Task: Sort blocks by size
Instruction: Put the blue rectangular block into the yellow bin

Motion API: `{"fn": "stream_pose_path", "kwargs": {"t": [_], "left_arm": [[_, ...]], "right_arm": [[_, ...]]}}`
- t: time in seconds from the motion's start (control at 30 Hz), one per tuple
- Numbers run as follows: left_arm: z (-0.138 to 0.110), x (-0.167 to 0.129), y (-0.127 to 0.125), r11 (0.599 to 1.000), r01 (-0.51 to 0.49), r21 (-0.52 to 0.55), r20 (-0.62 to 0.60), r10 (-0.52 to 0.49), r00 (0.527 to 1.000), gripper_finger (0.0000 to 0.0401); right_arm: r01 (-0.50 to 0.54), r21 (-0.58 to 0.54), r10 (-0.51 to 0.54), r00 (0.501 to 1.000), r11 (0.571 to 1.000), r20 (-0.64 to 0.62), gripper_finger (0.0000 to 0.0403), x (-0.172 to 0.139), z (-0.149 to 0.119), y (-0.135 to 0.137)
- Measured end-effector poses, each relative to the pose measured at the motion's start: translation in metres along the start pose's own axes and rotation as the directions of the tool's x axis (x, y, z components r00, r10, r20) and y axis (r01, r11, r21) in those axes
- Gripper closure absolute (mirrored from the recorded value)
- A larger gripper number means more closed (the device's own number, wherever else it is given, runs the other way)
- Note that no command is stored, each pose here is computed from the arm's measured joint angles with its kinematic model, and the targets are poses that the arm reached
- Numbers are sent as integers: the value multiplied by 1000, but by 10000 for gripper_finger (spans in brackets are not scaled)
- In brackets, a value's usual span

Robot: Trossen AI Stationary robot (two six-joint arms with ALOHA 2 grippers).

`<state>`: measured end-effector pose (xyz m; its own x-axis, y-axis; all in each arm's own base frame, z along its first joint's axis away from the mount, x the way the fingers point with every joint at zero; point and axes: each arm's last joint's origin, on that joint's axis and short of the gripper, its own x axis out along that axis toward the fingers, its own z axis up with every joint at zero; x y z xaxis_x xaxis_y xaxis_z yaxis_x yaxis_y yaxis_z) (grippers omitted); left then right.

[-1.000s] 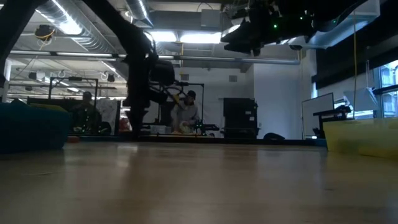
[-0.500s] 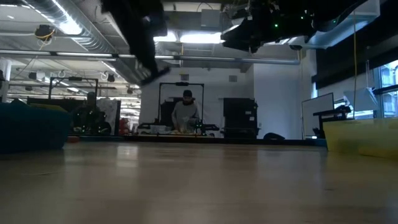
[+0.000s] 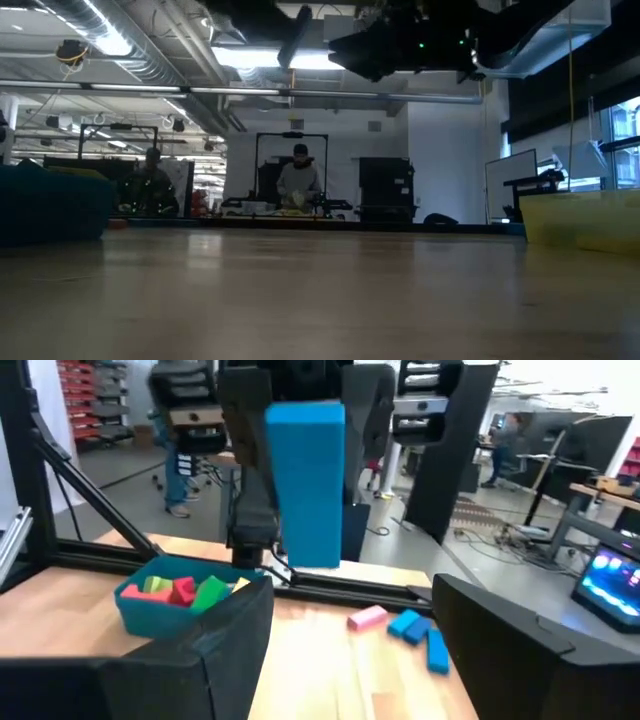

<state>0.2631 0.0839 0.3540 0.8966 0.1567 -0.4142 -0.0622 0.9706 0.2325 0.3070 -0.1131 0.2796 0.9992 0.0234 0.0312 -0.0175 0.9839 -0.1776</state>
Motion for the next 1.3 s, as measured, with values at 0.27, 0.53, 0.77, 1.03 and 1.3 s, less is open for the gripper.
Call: {"fn": "stream_pose_path", "kwargs": {"t": [0.27,0.53,0.77,1.03,1.3], "left_arm": [[17,1,-11,1000,10,15,138,-12,990,284],[22,6,-13,1000,-1,13,188,-1,982,283],[23,17,-20,1000,24,2,199,-24,980,280],[24,20,-23,1000,29,7,211,-30,977,277],[24,20,-23,999,19,29,204,-25,979,271]], "right_arm": [[-54,1,54,999,999,9,127,23,3,9],[-91,-37,93,995,995,45,127,36,14,28],[25,-63,-21,997,998,73,127,40,21,37],[21,-63,-16,997,998,77,183,40,21,39],[18,-64,-13,997,998,71,268,40,21,39]]}}
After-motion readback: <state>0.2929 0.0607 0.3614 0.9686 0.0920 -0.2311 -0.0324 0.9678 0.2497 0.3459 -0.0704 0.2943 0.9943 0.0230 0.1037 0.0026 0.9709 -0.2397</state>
